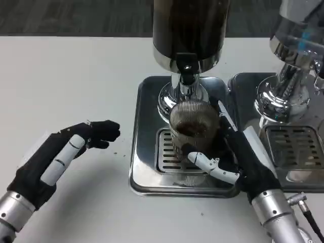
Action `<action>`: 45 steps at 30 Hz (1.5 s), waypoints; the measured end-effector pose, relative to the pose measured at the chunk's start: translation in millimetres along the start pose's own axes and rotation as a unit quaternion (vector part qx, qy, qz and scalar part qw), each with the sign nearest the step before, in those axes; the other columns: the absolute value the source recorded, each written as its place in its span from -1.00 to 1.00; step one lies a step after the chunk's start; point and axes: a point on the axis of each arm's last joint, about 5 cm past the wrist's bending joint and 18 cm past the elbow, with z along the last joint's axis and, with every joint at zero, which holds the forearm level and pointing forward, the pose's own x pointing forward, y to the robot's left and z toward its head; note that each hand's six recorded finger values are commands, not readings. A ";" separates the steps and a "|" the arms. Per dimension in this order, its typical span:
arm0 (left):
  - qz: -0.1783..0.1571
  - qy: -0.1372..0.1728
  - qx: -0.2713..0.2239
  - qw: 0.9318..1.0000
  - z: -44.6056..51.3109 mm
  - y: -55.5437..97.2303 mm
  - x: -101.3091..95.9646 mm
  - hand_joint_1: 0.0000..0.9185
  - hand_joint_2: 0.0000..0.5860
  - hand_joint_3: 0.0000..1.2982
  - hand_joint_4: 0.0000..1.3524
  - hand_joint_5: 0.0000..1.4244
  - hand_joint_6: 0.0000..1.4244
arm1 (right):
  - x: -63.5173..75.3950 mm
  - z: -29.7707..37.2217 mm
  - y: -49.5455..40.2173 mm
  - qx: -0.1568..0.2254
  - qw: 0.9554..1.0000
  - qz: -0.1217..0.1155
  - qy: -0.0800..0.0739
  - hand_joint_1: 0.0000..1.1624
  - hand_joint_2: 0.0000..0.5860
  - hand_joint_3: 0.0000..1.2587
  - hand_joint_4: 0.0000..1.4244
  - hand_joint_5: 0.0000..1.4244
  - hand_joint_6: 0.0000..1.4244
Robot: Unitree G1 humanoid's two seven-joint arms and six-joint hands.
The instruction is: Grasp the cup under the faucet to collect the drink, then remove the cup.
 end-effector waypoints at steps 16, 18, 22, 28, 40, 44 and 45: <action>0.000 0.023 -0.011 1.000 -5.5 -3.4 -8.3 -1.00 -0.23 -0.32 -0.44 -0.55 -0.52 | 10.6 8.9 5.7 -0.026 1.000 -0.008 0.007 0.07 -0.20 -0.89 -0.76 -0.59 -0.40; 0.000 0.024 -0.010 1.000 -5.5 -3.0 -8.6 -1.00 -0.22 -0.31 -0.43 -0.55 -0.51 | 11.0 9.3 6.4 -0.029 1.000 -0.007 0.007 0.09 -0.20 -0.85 -0.71 -0.56 -0.34; 0.000 0.026 -0.008 1.000 -5.2 -1.6 -9.4 -1.00 -0.20 -0.30 -0.42 -0.54 -0.51 | 12.1 10.4 8.4 -0.028 0.999 -0.011 0.008 0.10 -0.20 -0.77 -0.63 -0.50 -0.28; 0.000 0.028 -0.006 1.000 -5.0 -0.2 -10.5 -1.00 -0.20 -0.30 -0.41 -0.53 -0.51 | 12.8 11.5 10.1 -0.030 0.999 -0.018 0.006 0.12 -0.20 -0.62 -0.50 -0.36 -0.06; 0.001 0.039 -0.008 0.999 -7.6 -0.8 -16.2 -1.00 -0.20 -0.30 -0.40 -0.51 -0.49 | 11.1 10.9 22.6 -0.034 0.998 -0.047 -0.011 0.15 -0.21 -0.42 -0.28 -0.11 0.27; 0.001 0.039 -0.008 0.999 -7.6 -0.7 -16.3 -1.00 -0.19 -0.31 -0.39 -0.51 -0.48 | 9.2 8.8 26.7 -0.039 0.998 -0.056 -0.017 0.16 -0.20 -0.39 -0.25 -0.07 0.31; 0.001 0.039 -0.008 0.999 -7.6 -0.7 -16.3 -1.00 -0.19 -0.31 -0.39 -0.51 -0.48 | 8.9 8.6 27.7 -0.041 0.997 -0.059 -0.018 0.16 -0.20 -0.39 -0.24 -0.06 0.33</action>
